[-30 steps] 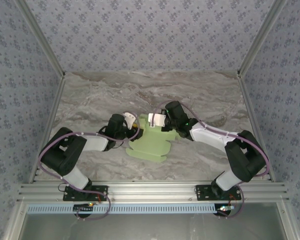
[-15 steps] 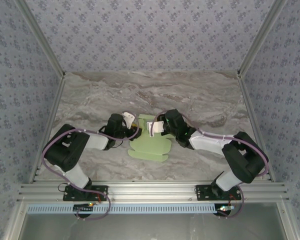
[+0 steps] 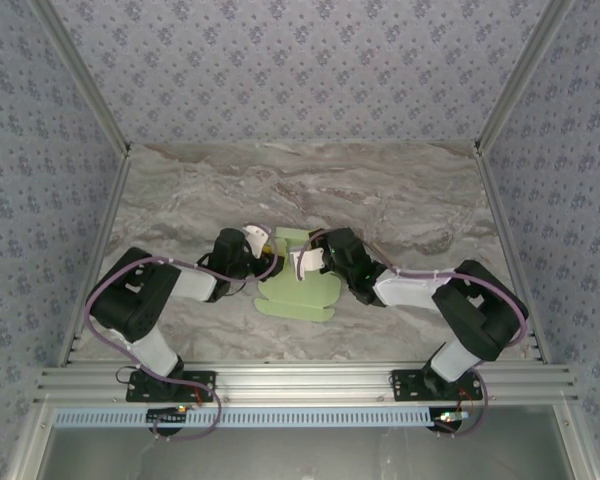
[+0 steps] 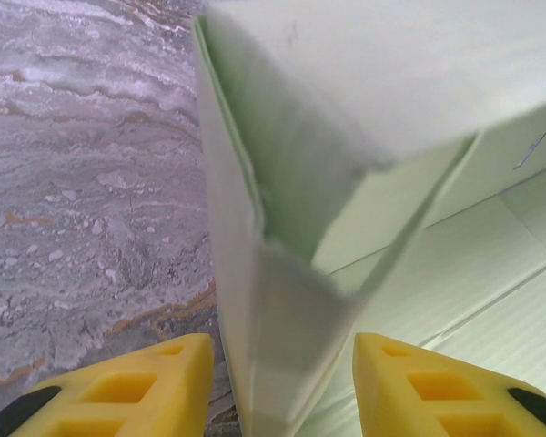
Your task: Fold the paper box
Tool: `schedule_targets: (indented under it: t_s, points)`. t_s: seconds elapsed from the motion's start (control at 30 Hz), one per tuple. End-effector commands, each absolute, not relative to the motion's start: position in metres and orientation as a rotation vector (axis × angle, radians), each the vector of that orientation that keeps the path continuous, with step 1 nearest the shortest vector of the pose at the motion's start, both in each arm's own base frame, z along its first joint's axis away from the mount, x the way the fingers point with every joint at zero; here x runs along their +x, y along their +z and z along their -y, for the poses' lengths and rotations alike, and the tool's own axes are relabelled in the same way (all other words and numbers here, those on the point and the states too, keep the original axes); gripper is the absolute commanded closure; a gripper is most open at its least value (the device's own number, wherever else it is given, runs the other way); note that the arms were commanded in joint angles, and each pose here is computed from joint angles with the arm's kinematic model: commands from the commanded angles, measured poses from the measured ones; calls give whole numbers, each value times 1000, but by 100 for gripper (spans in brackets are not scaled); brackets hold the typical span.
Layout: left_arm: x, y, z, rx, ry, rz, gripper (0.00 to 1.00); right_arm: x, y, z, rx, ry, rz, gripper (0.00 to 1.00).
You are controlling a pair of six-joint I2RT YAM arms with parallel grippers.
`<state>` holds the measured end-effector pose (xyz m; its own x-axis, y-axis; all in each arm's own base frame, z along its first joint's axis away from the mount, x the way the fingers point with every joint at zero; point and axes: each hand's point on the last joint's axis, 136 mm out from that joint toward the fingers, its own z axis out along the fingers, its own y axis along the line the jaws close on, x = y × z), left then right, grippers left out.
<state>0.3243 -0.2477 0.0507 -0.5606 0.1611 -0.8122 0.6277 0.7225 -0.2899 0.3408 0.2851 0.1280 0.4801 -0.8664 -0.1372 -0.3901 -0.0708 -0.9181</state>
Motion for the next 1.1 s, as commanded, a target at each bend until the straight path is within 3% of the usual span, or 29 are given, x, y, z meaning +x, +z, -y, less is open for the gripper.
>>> schedule_targets:
  t_s: [0.0, 0.5, 1.07]
  points:
    - [327, 63, 245, 604, -710, -2059, 56, 335, 109, -282, -1735, -593, -1084, 100]
    - [350, 56, 241, 522, -655, -2086, 70, 332, 118, -286, -1704, -537, -1102, 100]
    - [338, 50, 244, 538, -556, -2001, 65, 318, 113, -287, -1715, -621, -1040, 100]
